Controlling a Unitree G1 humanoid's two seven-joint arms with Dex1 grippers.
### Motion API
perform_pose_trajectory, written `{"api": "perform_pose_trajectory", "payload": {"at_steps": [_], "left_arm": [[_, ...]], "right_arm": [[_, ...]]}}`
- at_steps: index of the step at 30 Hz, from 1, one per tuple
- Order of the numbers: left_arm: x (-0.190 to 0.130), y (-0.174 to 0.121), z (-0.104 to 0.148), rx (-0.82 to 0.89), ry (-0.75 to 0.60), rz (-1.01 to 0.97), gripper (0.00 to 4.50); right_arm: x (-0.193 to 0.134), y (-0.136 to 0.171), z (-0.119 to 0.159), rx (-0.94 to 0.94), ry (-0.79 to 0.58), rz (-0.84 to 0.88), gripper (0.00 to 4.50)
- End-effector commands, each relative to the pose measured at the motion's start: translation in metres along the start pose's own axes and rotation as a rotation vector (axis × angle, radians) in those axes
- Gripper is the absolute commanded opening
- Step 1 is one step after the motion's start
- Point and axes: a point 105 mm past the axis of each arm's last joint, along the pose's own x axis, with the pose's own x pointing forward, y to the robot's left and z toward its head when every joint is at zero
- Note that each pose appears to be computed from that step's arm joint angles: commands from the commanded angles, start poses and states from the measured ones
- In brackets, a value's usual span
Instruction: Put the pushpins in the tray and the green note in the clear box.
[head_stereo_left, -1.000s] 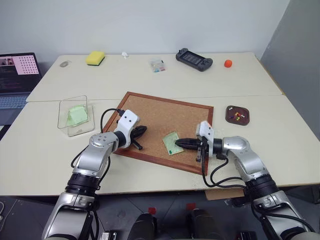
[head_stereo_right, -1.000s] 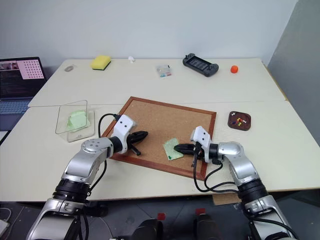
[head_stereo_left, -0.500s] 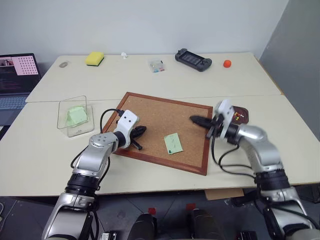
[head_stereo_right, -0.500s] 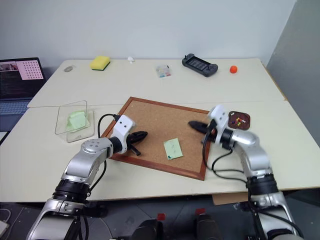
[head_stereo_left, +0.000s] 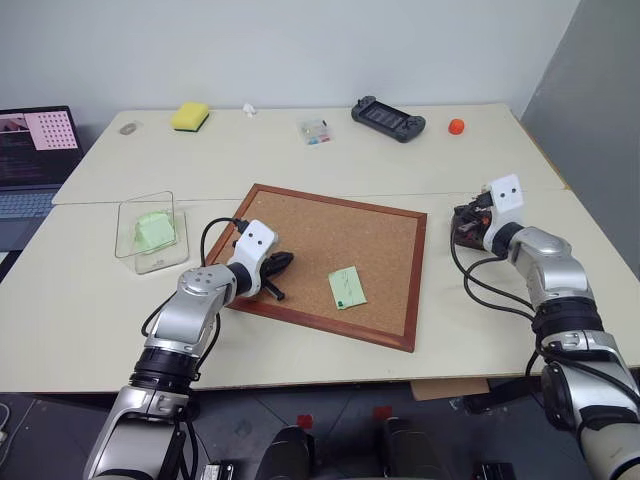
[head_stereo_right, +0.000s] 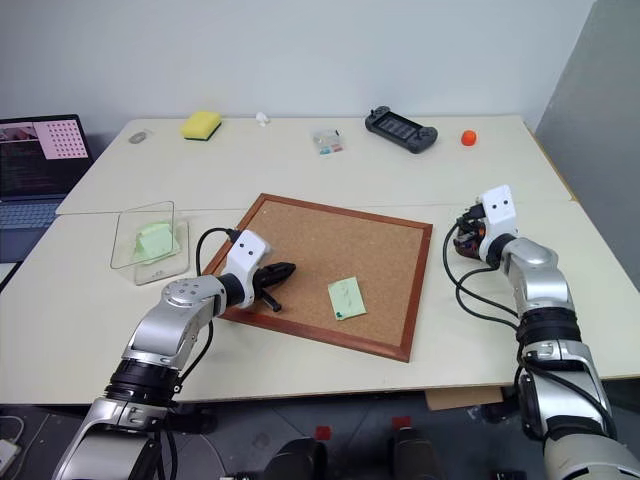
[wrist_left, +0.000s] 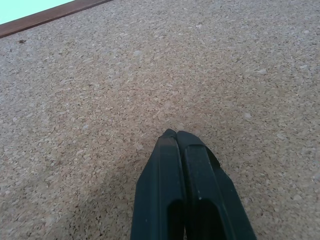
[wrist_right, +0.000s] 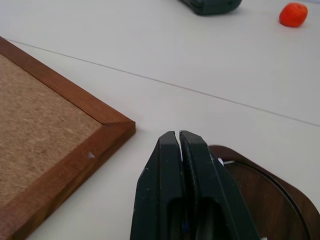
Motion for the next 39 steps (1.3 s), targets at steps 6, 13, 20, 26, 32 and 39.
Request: {"api": "perform_pose_trajectory", "payload": {"at_steps": [6, 13, 20, 26, 32, 39], "left_arm": [[-0.005, 0.001, -0.042, -0.052, 0.159, 0.030, 0.00], [-0.006, 0.003, -0.041, -0.048, 0.160, 0.034, 0.00], [-0.006, 0.003, -0.040, -0.046, 0.158, 0.031, 0.00], [-0.005, 0.003, -0.039, -0.045, 0.155, 0.032, 0.00], [-0.005, 0.003, -0.039, -0.046, 0.157, 0.030, 0.00], [-0.004, 0.002, -0.040, -0.047, 0.157, 0.025, 0.00]], "right_arm": [[0.002, -0.018, 0.007, -0.020, -0.029, -0.098, 0.07], [0.004, -0.018, 0.002, -0.005, -0.031, -0.101, 0.26], [0.005, -0.018, 0.003, -0.016, -0.033, -0.099, 1.55], [0.005, -0.018, 0.003, -0.024, -0.032, -0.098, 2.73], [0.001, -0.013, 0.015, -0.098, -0.088, -0.042, 4.10], [-0.030, 0.051, 0.039, -0.135, -0.235, 0.377, 4.46]]}}
